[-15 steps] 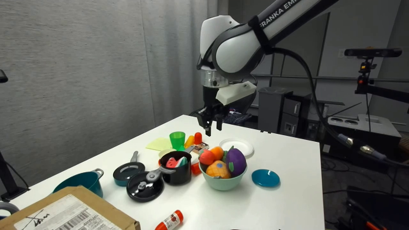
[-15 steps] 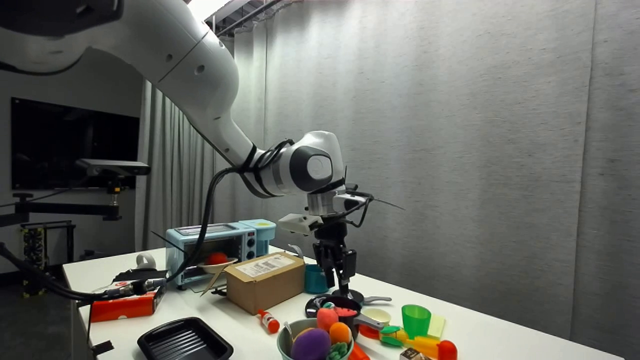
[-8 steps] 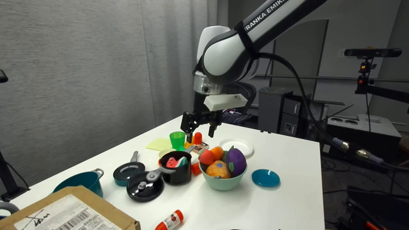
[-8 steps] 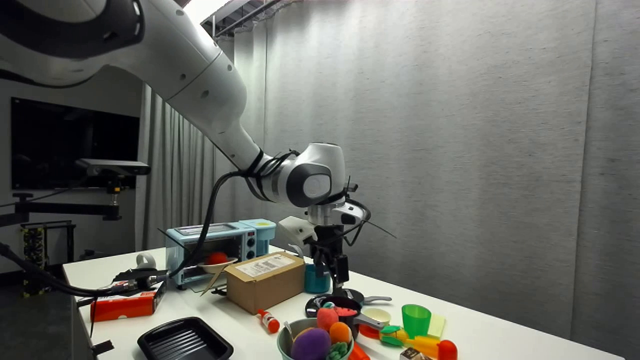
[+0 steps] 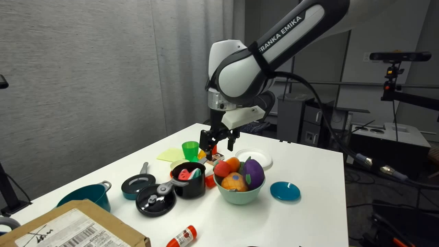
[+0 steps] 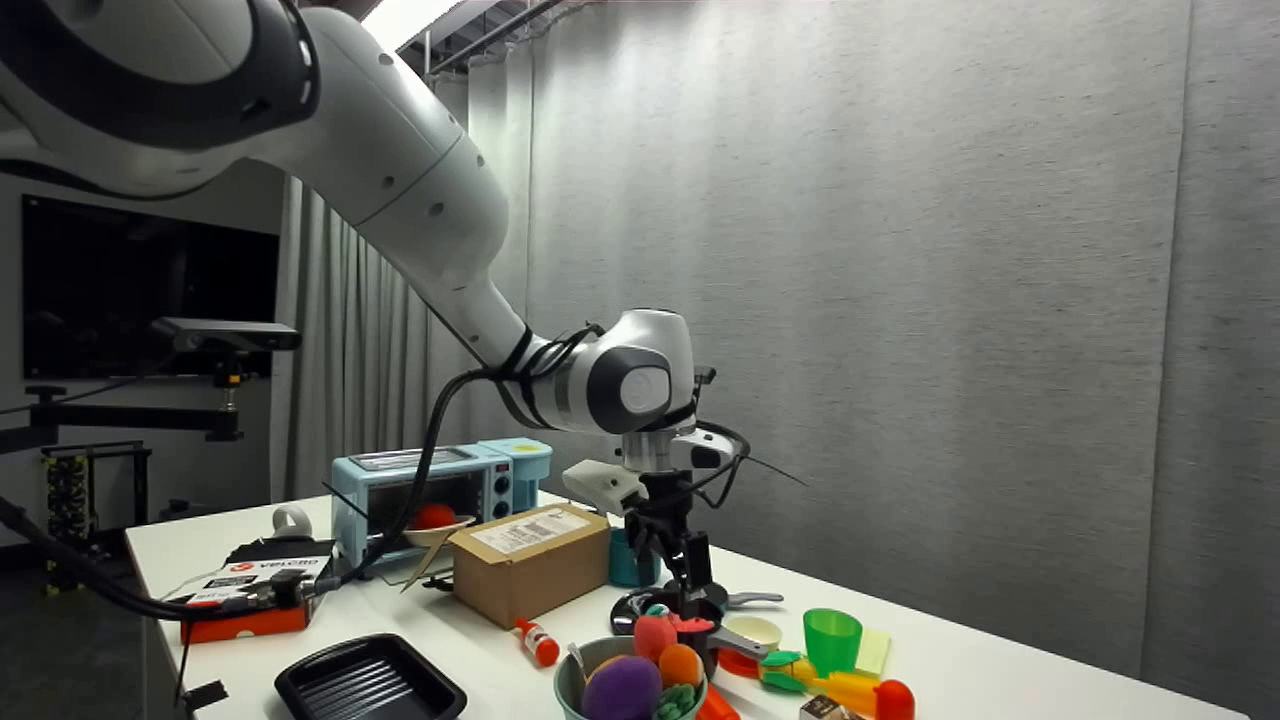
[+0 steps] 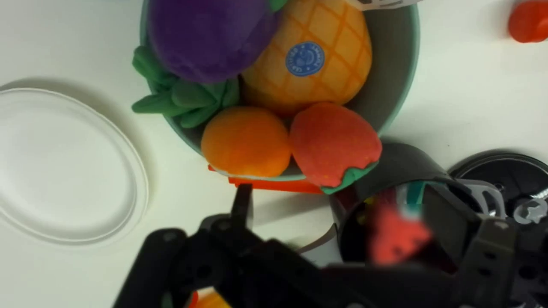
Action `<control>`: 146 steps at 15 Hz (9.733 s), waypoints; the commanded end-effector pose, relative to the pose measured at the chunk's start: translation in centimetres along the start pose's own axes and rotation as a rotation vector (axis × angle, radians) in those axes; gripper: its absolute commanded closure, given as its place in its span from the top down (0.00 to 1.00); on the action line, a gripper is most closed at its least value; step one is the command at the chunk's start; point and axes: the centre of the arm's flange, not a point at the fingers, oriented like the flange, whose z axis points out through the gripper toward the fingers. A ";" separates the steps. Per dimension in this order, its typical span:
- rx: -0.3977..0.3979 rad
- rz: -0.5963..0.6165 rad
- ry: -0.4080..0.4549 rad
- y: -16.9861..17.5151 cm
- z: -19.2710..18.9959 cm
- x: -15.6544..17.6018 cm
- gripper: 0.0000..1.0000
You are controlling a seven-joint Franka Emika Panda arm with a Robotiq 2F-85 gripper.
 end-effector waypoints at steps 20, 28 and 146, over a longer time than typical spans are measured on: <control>-0.132 -0.243 -0.083 -3.3 1.0 3.6 1.00; -0.184 -0.291 -0.066 -0.5 0.1 4.4 1.00; -0.012 -0.416 -0.400 7.3 2.3 -6.4 1.00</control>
